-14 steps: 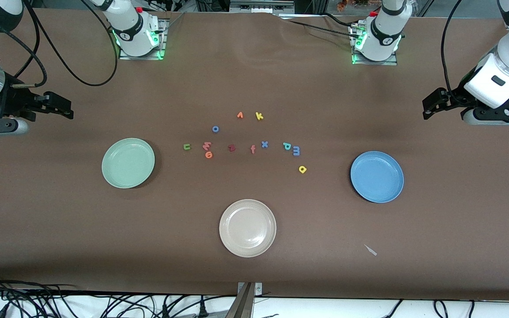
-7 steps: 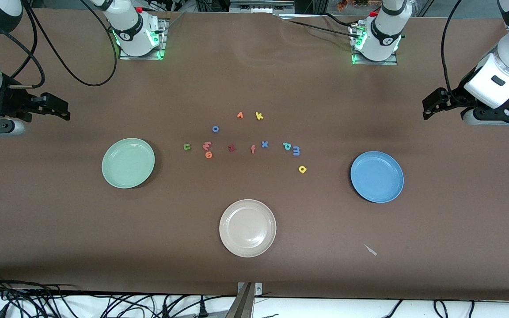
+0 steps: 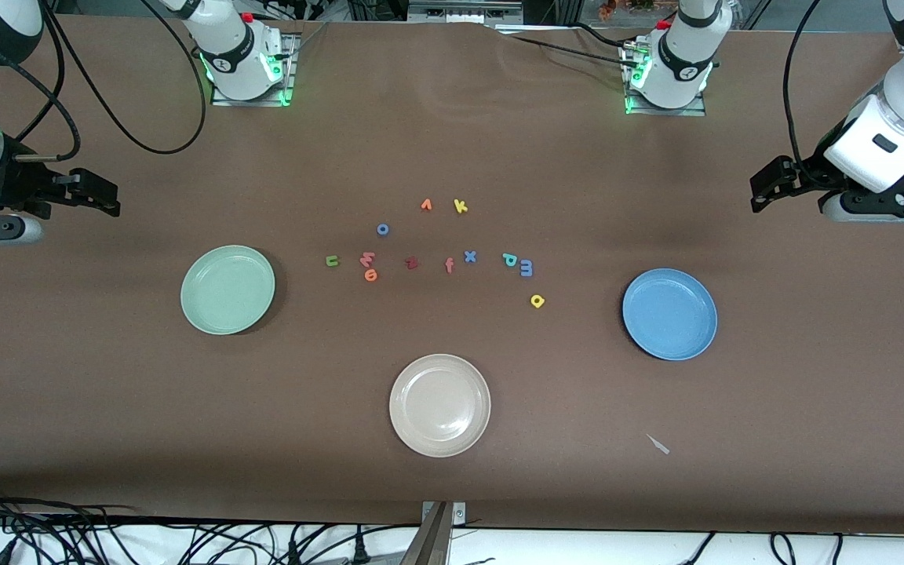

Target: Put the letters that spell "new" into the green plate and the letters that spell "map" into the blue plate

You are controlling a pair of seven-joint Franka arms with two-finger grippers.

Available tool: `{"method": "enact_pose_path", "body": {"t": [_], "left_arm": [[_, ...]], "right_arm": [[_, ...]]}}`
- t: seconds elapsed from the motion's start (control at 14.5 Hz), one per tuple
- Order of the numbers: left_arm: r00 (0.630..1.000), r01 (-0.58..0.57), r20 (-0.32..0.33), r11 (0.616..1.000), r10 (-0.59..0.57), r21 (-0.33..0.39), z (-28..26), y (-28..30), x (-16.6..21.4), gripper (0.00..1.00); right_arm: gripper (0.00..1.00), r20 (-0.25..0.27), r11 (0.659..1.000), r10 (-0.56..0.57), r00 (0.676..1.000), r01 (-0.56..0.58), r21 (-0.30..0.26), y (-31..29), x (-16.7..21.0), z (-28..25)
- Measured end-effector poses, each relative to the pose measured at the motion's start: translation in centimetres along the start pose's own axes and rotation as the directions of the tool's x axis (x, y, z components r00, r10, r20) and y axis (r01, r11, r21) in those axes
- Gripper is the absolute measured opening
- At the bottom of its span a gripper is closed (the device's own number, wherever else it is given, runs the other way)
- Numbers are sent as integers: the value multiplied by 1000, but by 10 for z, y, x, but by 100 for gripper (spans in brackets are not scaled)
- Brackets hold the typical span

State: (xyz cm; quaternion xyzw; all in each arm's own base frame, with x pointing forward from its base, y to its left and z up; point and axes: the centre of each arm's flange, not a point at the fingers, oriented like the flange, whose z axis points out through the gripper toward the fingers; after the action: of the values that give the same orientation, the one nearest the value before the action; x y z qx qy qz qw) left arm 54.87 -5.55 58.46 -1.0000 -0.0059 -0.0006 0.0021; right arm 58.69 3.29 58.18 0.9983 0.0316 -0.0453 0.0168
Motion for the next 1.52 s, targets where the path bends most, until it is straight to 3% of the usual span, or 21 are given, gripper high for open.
{"method": "enact_pose_path", "body": {"t": [1.52], "left_arm": [[1000, -1, 0, 1000, 1, 0, 0, 1, 0, 100]], "right_arm": [[100, 4, 1000, -25, 1000, 25, 0, -14, 3, 5]]}}
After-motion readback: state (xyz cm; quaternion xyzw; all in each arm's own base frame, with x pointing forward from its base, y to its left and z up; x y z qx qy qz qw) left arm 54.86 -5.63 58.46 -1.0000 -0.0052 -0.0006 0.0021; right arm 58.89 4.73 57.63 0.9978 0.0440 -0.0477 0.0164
